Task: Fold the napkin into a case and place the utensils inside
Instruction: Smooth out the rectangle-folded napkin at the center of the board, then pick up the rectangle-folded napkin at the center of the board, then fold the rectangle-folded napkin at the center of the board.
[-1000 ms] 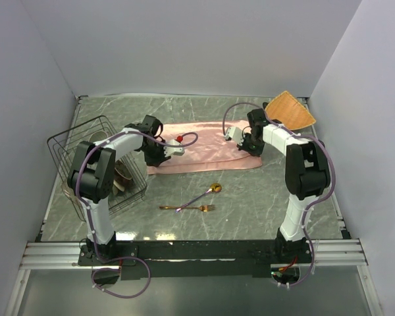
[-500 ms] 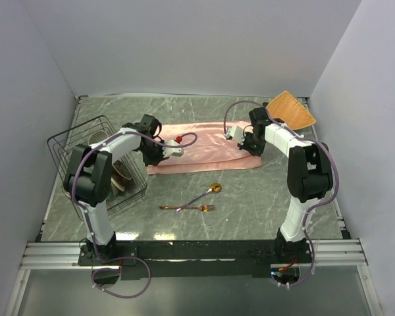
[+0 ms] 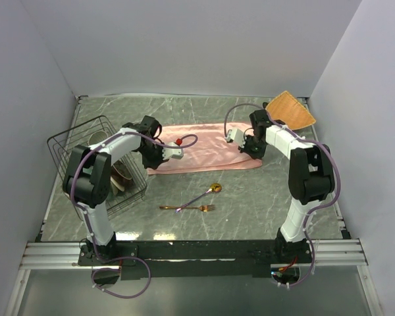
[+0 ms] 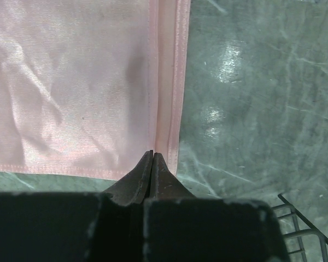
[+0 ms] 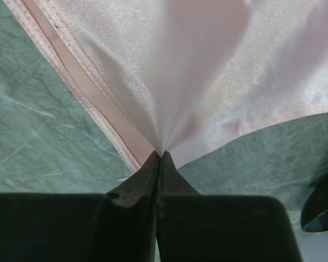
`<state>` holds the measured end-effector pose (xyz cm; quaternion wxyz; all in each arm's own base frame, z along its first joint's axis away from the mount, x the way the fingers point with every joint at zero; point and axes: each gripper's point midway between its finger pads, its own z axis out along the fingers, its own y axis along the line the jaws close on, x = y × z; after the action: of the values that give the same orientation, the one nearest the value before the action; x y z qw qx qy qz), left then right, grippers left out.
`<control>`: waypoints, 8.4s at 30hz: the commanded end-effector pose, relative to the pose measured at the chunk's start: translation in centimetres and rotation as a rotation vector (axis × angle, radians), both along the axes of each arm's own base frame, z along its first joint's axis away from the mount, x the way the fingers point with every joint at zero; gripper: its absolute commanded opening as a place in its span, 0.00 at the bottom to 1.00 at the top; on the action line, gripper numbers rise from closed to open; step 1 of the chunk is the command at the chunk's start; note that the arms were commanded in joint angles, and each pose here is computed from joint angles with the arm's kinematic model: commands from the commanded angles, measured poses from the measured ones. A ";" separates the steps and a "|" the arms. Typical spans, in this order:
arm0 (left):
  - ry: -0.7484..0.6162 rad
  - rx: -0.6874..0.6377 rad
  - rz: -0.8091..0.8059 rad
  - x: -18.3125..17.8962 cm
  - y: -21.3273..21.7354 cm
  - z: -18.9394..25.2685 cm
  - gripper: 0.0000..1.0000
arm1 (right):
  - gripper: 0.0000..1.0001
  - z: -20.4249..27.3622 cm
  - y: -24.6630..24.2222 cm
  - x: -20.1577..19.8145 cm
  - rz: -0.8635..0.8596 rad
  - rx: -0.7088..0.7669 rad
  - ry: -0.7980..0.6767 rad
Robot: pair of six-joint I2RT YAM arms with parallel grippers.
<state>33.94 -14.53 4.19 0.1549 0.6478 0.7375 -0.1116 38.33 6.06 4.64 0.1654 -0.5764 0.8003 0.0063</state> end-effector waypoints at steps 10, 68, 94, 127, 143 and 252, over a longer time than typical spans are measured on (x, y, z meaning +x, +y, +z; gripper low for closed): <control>0.001 -0.030 -0.012 -0.8 -0.6 0.8 0.02 | 0.00 0.2 -0.2 -1.2 0.009 0.008 0.006; 0.038 0.012 -0.088 -1.8 0.0 0.7 0.02 | 0.05 -0.4 0.2 -2.2 0.049 0.001 0.081; 0.012 0.091 -0.076 -0.3 1.0 -2.2 0.15 | 0.14 -0.4 0.6 -2.0 0.036 0.004 0.099; -0.072 -0.414 1.490 10.3 4.2 7.7 0.45 | 0.51 5.6 -1.6 4.8 -0.730 0.319 0.082; -0.015 -0.201 1.723 10.4 5.7 0.6 0.45 | 0.50 2.5 -3.2 5.5 -0.880 0.243 0.074; 0.474 -0.766 1.008 11.7 -30.5 4.8 0.01 | 0.49 3.2 -2.8 5.6 -0.890 0.293 0.181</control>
<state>45.07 -42.77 6.66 0.2258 0.0806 0.8968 -0.3719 42.62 2.94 5.02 0.1268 -0.1486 0.9769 0.0864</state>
